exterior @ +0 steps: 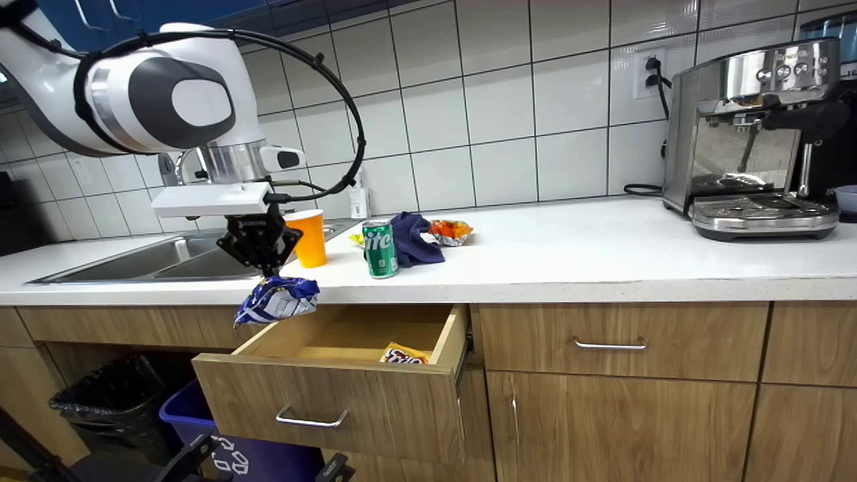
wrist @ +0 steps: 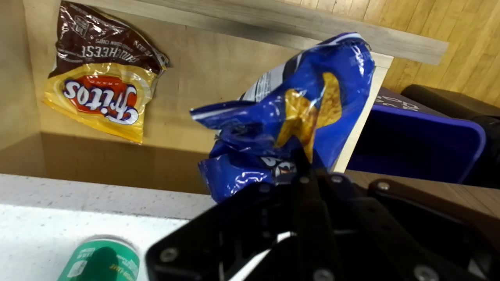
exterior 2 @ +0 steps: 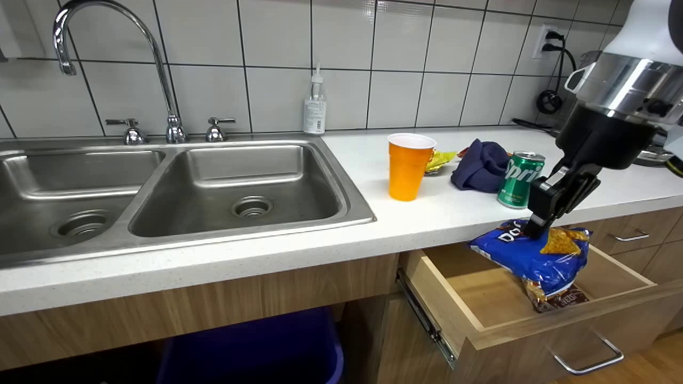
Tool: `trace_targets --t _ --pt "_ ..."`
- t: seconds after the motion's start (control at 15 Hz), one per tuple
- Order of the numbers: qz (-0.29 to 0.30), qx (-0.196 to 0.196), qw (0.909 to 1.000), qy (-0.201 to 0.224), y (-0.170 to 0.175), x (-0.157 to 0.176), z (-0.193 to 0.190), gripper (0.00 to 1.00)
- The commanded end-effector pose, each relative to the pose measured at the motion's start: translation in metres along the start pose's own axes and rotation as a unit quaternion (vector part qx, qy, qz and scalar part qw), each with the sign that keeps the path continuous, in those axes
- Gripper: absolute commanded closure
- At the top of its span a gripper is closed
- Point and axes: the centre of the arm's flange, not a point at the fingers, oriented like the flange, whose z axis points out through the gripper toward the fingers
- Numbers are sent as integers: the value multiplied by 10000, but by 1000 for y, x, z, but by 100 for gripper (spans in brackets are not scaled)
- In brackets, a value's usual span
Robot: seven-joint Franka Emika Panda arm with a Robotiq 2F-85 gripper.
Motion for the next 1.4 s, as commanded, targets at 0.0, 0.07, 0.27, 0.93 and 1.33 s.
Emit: trace_targets --t 0.0,0.07,0.27,0.93,1.33 --pt "-85 -83 9999 -108 7 -21 15 100" --pt "-76 -93 9998 -152 9 -22 19 100" --pt "-40 -128 9996 -234 14 -24 31 100" --pt "-84 -235 9997 -34 20 -17 67 100" --pt "-161 -329 9988 324 19 -8 78 100"
